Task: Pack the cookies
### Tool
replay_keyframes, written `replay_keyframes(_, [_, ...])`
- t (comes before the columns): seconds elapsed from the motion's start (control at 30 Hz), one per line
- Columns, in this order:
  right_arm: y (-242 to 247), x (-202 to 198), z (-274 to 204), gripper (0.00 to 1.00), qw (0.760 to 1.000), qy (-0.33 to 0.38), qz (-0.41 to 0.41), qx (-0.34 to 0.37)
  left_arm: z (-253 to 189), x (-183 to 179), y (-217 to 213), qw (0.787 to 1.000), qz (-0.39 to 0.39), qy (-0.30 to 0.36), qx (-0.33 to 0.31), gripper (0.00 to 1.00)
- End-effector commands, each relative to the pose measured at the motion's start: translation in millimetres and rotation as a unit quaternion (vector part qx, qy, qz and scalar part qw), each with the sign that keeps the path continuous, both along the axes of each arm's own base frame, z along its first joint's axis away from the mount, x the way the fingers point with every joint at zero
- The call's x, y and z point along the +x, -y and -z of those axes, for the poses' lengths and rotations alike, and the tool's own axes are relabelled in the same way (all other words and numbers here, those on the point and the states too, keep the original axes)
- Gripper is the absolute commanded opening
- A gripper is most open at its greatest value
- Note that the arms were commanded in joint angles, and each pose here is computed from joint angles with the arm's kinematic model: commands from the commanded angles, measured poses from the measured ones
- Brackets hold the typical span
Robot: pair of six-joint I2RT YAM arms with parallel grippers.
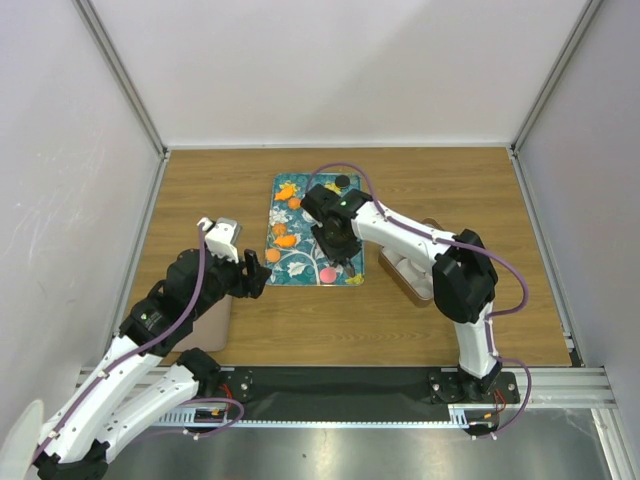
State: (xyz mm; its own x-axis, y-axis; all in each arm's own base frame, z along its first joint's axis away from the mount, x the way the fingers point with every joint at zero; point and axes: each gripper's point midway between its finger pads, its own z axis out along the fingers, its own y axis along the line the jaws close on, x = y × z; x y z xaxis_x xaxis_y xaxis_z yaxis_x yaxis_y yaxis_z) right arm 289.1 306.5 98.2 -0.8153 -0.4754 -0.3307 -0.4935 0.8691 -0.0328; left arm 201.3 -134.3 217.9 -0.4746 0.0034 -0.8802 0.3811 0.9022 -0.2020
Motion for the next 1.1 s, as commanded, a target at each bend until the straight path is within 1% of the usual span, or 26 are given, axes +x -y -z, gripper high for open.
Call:
replay_keyframes(0.0, [4,15,-49,0.33,0.998,0.052,0.020,0.038,-4,1,1,1.000,0.000,0.010,-0.004,0.70])
replay_keyframes(0.17, [15,14,-71,0.32,0.995,0.067,0.043,0.060,-4,1,1,1.000,0.001,0.009,-0.004,0.69])
replay_keyframes(0.2, [19,12,-84,0.32,0.993,0.077,0.047,0.071,-5,1,1,1.000,0.001,0.011,-0.005,0.70])
replay_keyframes(0.3, [37,4,-88,0.32,0.991,0.076,0.074,0.075,-5,0,2,1.000,0.003,0.011,-0.006,0.70])
replay_keyframes(0.33, [47,1,-103,0.32,0.988,0.089,0.086,0.090,-5,0,2,1.000,0.003,0.011,-0.006,0.69])
replay_keyframes(0.37, [57,-6,-96,0.32,0.988,0.081,0.100,0.084,-5,1,2,1.000,0.003,0.011,-0.006,0.69])
replay_keyframes(0.4, [67,-13,-111,0.32,0.984,0.094,0.108,0.101,-4,0,3,1.000,0.006,0.010,-0.006,0.69])
replay_keyframes(0.43, [81,-22,-100,0.32,0.985,0.084,0.121,0.088,-4,0,4,1.000,0.008,0.010,-0.006,0.69])
replay_keyframes(0.47, [92,-26,-101,0.32,0.984,0.086,0.134,0.084,-4,0,5,1.000,0.010,0.009,-0.006,0.69])
replay_keyframes(0.53, [117,-42,-113,0.32,0.976,0.097,0.168,0.102,-3,-1,7,1.000,0.016,0.006,-0.006,0.69])
replay_keyframes(0.6, [137,-60,-101,0.33,0.972,0.086,0.195,0.102,-3,-1,8,1.000,0.019,0.007,-0.006,0.69])
replay_keyframes(0.63, [147,-71,-109,0.33,0.967,0.092,0.206,0.117,-3,-1,8,1.000,0.021,0.006,-0.006,0.69])
replay_keyframes(0.67, [156,-77,-106,0.33,0.965,0.089,0.219,0.117,-3,-1,8,1.000,0.021,0.006,-0.006,0.69])
replay_keyframes(0.7, [165,-87,-93,0.33,0.965,0.077,0.228,0.105,-3,-1,8,1.000,0.021,0.005,-0.006,0.69])
replay_keyframes(0.77, [174,-101,-92,0.33,0.959,0.072,0.247,0.119,-3,-1,9,1.000,0.023,0.006,-0.007,0.69])
replay_keyframes(0.8, [179,-107,-83,0.33,0.958,0.063,0.255,0.114,-3,-1,8,1.000,0.022,0.006,-0.007,0.69])
replay_keyframes(0.97, [192,-118,-62,0.34,0.952,0.046,0.284,0.108,-4,-2,10,1.000,0.026,0.007,-0.008,0.69])
replay_keyframes(1.07, [202,-117,-49,0.34,0.949,0.044,0.302,0.081,-4,-3,10,1.000,0.027,0.007,-0.008,0.69])
